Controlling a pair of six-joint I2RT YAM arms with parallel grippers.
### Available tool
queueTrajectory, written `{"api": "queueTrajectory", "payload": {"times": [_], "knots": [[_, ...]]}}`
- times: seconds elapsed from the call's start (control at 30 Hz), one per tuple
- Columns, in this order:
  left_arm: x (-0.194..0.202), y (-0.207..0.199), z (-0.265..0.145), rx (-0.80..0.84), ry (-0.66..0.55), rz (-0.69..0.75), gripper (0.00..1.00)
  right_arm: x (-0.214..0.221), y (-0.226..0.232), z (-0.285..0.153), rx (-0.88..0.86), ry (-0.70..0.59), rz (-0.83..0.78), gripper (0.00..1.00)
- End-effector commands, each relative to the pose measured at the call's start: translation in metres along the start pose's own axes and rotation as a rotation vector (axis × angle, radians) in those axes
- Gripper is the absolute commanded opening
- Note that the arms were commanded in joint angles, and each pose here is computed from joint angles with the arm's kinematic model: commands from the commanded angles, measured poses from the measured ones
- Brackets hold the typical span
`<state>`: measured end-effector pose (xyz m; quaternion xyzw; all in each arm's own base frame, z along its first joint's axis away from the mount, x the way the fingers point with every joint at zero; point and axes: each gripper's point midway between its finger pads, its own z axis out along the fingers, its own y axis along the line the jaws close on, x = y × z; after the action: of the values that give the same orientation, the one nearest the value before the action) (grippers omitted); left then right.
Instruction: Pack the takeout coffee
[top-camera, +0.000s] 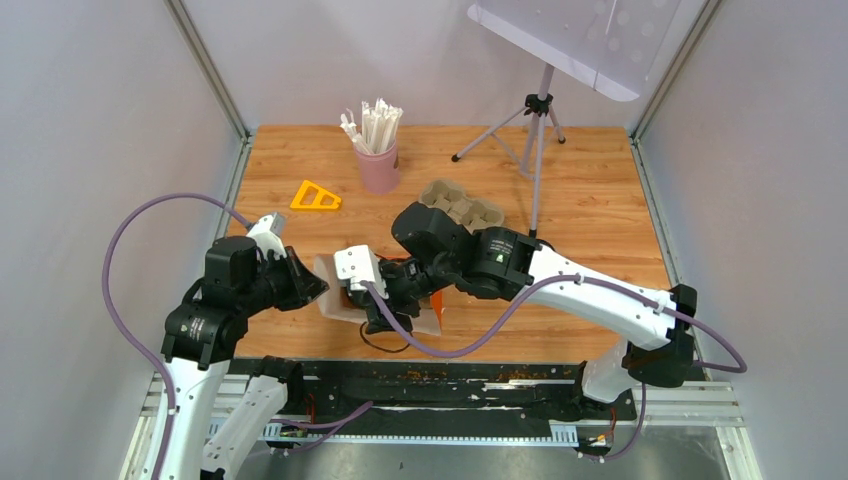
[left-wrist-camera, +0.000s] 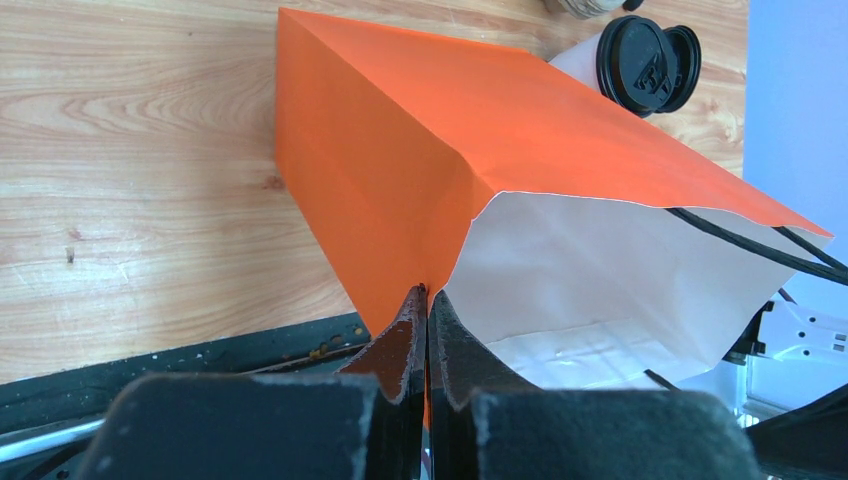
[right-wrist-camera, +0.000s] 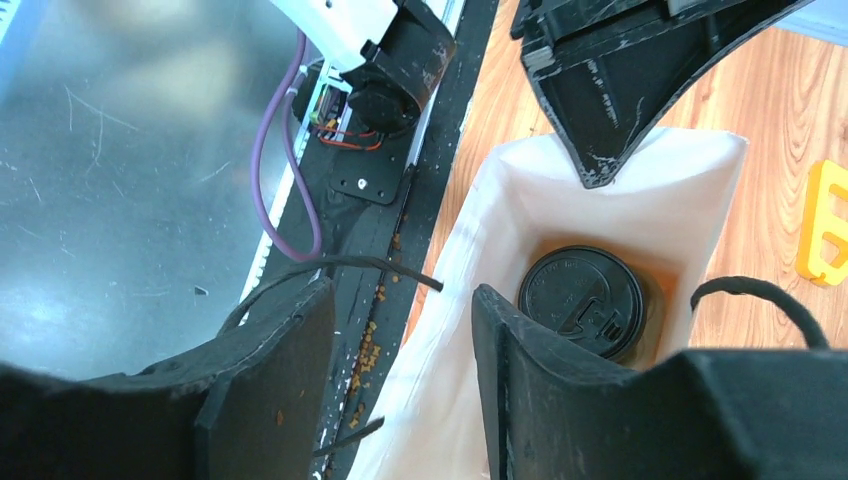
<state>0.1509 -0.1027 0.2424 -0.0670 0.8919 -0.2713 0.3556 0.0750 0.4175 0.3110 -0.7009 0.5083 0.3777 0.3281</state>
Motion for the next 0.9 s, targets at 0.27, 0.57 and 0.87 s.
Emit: {"api": "queueTrajectory", "payload": {"times": [0.27,0.57,0.87], "knots": [[-0.012,-0.008,-0.004,0.019,-0.036,0.018,0.0,-0.101,-0.017,-0.069,0.169,-0.334,-0.007,0.61],[-0.011,-0.005,-0.002,0.012,-0.023,0.03,0.0,-0.113,-0.088,-0.126,0.564,-0.398,0.132,0.64],[-0.012,-0.006,-0.003,0.009,-0.023,0.052,0.0,-0.042,-0.159,-0.182,0.938,-0.296,0.494,0.64]]}}
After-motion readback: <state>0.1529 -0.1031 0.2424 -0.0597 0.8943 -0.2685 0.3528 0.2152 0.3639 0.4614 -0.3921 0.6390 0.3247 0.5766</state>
